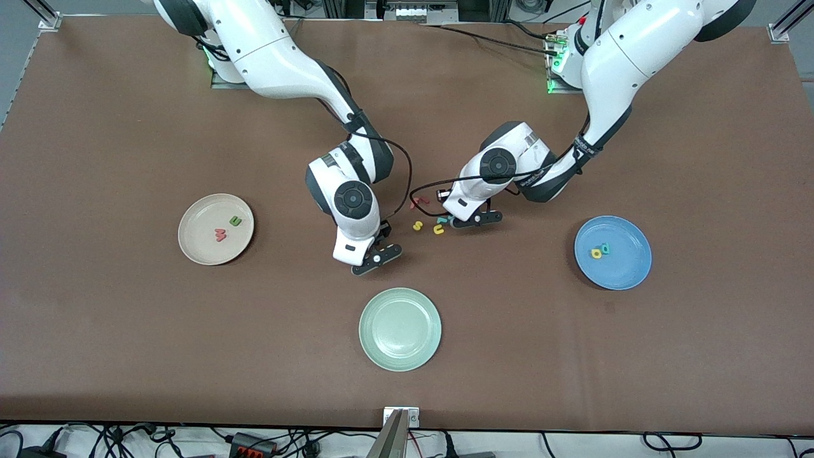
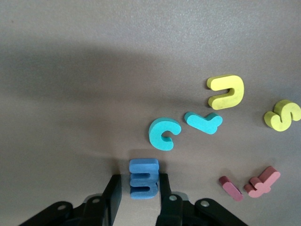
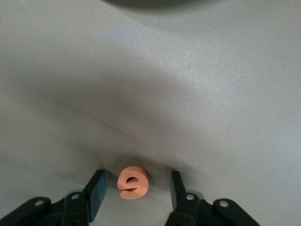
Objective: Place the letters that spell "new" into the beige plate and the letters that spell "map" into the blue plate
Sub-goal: 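Close both grippers on the orange e and blue m letters, then place the e on the beige plate while the left gripper places the m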
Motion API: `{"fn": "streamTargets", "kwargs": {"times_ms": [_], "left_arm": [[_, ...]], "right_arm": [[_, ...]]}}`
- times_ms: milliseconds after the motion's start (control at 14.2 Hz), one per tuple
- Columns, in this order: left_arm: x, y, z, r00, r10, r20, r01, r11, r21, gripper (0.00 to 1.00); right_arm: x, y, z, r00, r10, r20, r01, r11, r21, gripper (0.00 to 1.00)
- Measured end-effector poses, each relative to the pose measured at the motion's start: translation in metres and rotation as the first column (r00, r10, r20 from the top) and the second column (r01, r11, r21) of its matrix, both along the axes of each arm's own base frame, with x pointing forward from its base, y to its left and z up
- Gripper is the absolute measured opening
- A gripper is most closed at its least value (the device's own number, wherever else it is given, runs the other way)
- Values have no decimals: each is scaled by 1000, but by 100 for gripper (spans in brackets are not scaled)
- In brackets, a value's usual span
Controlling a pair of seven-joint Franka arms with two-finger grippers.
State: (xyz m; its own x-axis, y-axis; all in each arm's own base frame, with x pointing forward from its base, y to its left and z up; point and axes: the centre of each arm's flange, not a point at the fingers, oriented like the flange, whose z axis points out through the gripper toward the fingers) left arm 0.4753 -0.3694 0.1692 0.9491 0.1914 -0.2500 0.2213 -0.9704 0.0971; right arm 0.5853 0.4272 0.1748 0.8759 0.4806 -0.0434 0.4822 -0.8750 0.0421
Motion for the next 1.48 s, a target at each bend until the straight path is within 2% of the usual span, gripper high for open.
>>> {"fn": "streamTargets", "kwargs": {"times_ms": [70,141,211,352,564,775,987,1128,1268,1480], "left_arm": [[0,1,0,1000,-6,-1,6,1000,9,35],[0,2,1,1000,-9,-1,9,1000,12,26],[0,2,1,1000,-9,0,9,1000,12,27],[4,5,2,1000,-10,-1,10,1000,24,27],[26,29,21,999,-18,-40,23,991,130,27],[54,60,62,992,-96,-82,111,972,208,27],[93,140,92,970,-220,-98,236,951,201,27],[110,198,99,951,-289,-111,306,928,211,27],[123,247,97,926,-359,-116,376,895,238,27],[130,288,89,905,-407,-124,426,863,271,27]], "right_arm": [[0,1,1,1000,-1,0,1,1000,4,48],[0,2,3,1000,-1,-1,1,1000,5,37],[1,2,3,1000,-2,-1,2,1000,5,27],[3,-1,3,1000,-7,-1,7,1000,4,28],[9,-10,4,1000,-23,2,23,1000,0,28],[36,-51,14,996,-93,0,93,996,-14,28],[71,-128,54,976,-211,-59,208,977,-51,28],[84,-184,78,952,-287,-103,280,957,-74,28],[80,-236,82,925,-350,-146,339,936,-96,28],[50,-293,68,895,-387,-221,364,921,-140,28]]}}
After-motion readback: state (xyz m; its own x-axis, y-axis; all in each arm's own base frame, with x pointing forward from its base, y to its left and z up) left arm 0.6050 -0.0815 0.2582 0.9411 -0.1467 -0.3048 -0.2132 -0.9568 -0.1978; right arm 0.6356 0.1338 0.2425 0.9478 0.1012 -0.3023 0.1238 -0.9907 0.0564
